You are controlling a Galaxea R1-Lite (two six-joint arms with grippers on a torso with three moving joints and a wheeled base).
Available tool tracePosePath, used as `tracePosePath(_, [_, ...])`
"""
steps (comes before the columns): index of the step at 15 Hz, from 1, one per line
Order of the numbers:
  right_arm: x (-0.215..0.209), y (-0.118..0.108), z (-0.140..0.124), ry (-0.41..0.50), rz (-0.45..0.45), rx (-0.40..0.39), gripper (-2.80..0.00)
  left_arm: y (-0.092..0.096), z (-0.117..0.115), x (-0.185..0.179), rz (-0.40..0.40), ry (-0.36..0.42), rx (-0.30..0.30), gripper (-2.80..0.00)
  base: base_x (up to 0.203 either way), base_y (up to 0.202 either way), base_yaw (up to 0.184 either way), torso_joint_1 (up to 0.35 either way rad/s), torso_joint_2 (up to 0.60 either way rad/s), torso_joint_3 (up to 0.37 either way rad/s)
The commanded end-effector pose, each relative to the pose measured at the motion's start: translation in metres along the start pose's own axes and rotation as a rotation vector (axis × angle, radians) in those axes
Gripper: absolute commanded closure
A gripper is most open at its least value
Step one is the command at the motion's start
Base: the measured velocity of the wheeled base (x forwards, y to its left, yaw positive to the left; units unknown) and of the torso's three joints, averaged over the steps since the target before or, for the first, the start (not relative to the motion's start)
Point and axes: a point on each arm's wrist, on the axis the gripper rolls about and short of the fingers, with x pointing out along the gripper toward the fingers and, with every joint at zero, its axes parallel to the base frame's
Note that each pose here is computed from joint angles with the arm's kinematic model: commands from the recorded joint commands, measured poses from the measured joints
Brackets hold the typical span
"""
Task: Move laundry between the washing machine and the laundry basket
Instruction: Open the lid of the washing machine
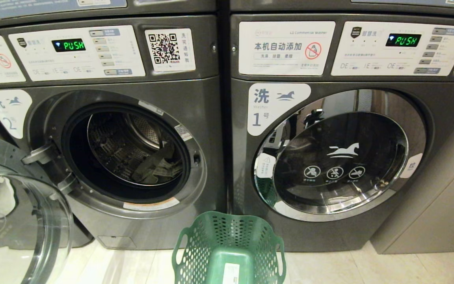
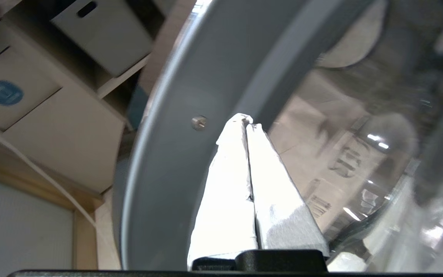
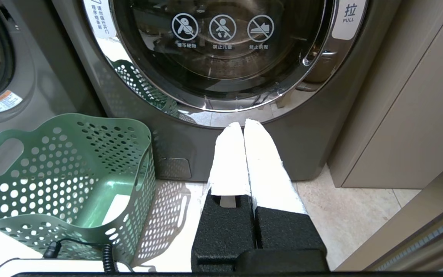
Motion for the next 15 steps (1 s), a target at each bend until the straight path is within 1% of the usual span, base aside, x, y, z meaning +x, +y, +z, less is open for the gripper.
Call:
tracePosePath(1, [0.000,0.000,0.000,0.000,0.001,0.000,0.00,0.003,0.000,0.028,0.050,0.060,0.007,0.00,0.000,0.000,0.000,0.000,0.00,0.000])
tracePosePath(4, [0.000,0.000,0.000,0.001,0.001,-0.001,0.00,0.010,0.003,0.061,0.106,0.101,-0.021,0.00,0.000,0.000,0.000,0.000,0.00,0.000])
tracePosePath(7, [0.000,0.000,0.000,-0.001,0.001,0.001,0.00,0.022,0.000,0.089,0.176,0.135,-0.066,0.00,0.000,0.000,0.000,0.000,0.00,0.000])
tracePosePath(9, [0.000,0.000,0.000,0.000,0.001,0.000,0.00,0.024,0.001,0.081,0.175,0.123,-0.074,0.00,0.000,0.000,0.000,0.000,0.00,0.000])
tracePosePath(10, [0.000,0.000,0.000,0.001,0.001,-0.001,0.00,0.026,0.004,0.068,0.160,0.094,-0.080,0.00,0.000,0.000,0.000,0.000,0.00,0.000])
tracePosePath(11, [0.000,0.000,0.000,0.001,0.001,0.001,0.00,0.026,0.007,0.053,0.122,0.054,-0.085,0.00,0.000,0.000,0.000,0.000,0.00,0.000])
tracePosePath(13, [0.000,0.000,0.000,0.001,0.001,0.001,0.00,0.025,0.007,0.015,-0.005,-0.045,-0.087,0.00,0.000,0.000,0.000,0.000,0.00,0.000])
tracePosePath(14, [0.000,0.000,0.000,-0.001,0.001,0.001,0.00,0.020,0.000,-0.004,-0.079,-0.076,-0.076,0.00,0.000,0.000,0.000,0.000,0.00,0.000])
tracePosePath(15, [0.000,0.000,0.000,0.001,0.001,0.001,0.00,0.011,-0.011,-0.022,-0.171,-0.096,-0.056,0.00,0.000,0.000,0.000,0.000,0.00,0.000])
